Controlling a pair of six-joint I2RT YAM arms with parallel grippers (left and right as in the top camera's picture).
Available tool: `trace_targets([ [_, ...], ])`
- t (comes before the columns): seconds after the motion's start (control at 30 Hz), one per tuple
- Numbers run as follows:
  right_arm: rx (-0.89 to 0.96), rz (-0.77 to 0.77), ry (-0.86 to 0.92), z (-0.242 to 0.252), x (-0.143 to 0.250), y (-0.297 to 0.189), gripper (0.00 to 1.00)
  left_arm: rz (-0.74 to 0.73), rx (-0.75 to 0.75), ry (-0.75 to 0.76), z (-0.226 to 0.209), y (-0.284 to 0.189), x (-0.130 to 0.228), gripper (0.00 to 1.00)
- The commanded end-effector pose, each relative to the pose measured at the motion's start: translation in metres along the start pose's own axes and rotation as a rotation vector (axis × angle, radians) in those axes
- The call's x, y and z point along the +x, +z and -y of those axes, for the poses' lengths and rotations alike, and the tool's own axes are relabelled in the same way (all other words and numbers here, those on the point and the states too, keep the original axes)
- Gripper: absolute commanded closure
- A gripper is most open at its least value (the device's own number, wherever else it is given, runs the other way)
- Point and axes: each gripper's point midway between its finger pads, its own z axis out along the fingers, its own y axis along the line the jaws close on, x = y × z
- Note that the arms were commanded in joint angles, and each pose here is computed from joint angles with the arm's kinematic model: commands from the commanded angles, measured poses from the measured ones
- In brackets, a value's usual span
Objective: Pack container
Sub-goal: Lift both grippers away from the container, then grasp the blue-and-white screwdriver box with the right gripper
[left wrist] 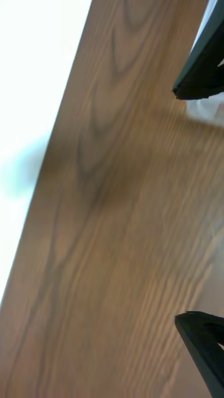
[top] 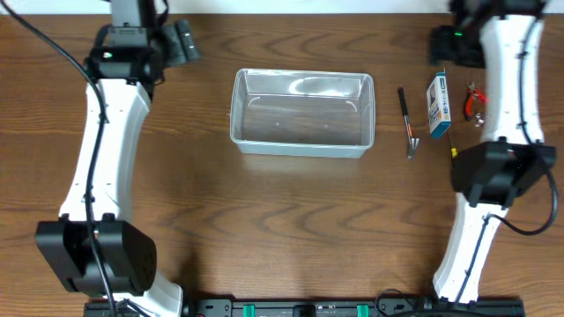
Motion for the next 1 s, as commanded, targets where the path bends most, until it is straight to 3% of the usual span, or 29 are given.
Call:
trace_targets([
  [0.0, 0.011, 0.013, -0.037, 0.026, 0.000, -0.007, 0.26, -0.009, -0.052, 0.004, -0.022, 0.009, -0.001, 0.02],
  [0.17, -0.009, -0.058, -0.052, 0.041, 0.013, 0.019, 0.27, -0.017, -0.072, -0.014, -0.034, 0.013, -0.001, 0.02],
  [0.7, -0.067, -0.205, -0.161, 0.014, 0.055, 0.109, 0.26, -0.039, -0.076, -0.011, -0.035, 0.013, 0.004, 0.02],
  [0.8, -0.072, -0.210, -0.162, 0.012, 0.059, 0.117, 0.29, -0.050, -0.079, -0.009, -0.036, 0.013, 0.007, 0.02],
  [0.97, -0.073, -0.220, -0.162, 0.010, 0.066, 0.133, 0.43, -0.056, -0.080, -0.009, -0.036, 0.013, 0.008, 0.02],
])
